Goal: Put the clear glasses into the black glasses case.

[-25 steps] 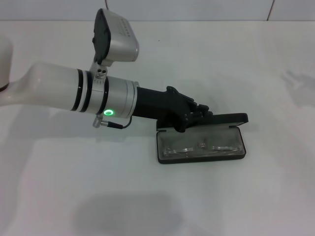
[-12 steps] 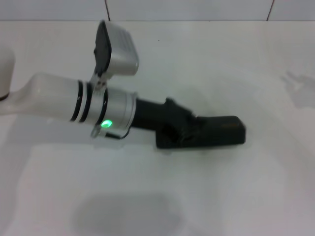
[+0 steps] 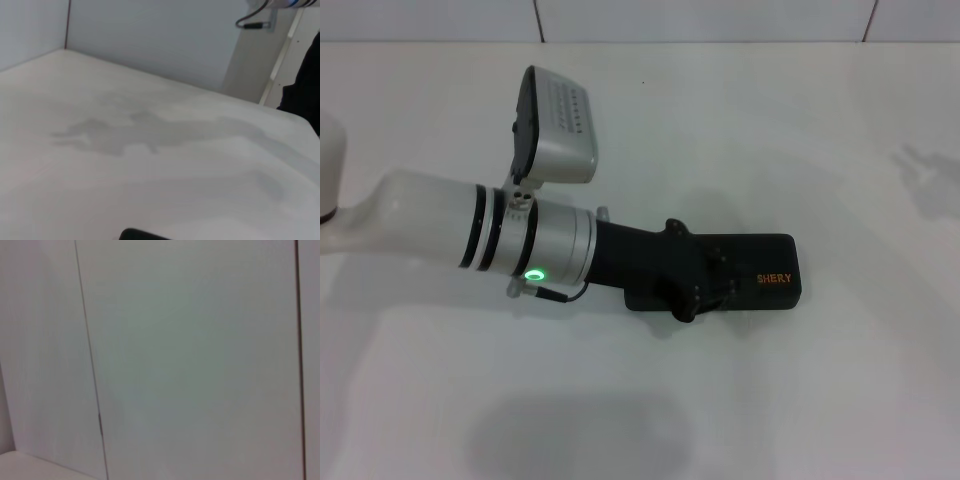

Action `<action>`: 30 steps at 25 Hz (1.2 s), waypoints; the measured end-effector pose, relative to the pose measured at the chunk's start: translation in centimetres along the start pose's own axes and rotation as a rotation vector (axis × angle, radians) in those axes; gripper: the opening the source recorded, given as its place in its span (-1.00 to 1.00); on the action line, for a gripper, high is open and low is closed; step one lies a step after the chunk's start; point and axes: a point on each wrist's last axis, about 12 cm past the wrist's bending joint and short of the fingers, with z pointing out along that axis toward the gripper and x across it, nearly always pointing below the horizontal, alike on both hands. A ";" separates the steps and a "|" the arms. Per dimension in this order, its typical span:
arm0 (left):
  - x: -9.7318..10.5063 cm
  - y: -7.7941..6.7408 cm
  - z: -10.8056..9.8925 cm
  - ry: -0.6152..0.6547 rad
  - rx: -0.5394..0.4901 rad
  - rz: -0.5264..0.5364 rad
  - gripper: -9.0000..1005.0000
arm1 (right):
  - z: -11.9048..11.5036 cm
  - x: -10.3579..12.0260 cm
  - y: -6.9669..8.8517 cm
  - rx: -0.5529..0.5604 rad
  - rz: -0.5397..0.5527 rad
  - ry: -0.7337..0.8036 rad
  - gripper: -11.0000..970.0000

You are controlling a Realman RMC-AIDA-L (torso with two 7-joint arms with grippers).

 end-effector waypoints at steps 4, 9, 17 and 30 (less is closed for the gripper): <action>-1.4 -0.4 -0.2 -0.021 0.038 0.037 -0.62 | 0.2 0.1 0.4 -0.033 -0.007 0.013 -0.45; -2.9 -1.3 -2.7 -0.100 0.073 0.068 -0.58 | 1.3 0.2 2.0 -0.196 -0.026 0.058 -0.44; -1.1 -3.0 -8.2 -0.407 0.018 0.131 -0.34 | 4.8 0.9 5.7 -0.518 -0.017 0.163 -0.41; 1.7 -3.8 -13.9 -0.466 -0.014 0.046 0.61 | 6.2 0.0 9.9 -0.808 -0.061 0.094 0.65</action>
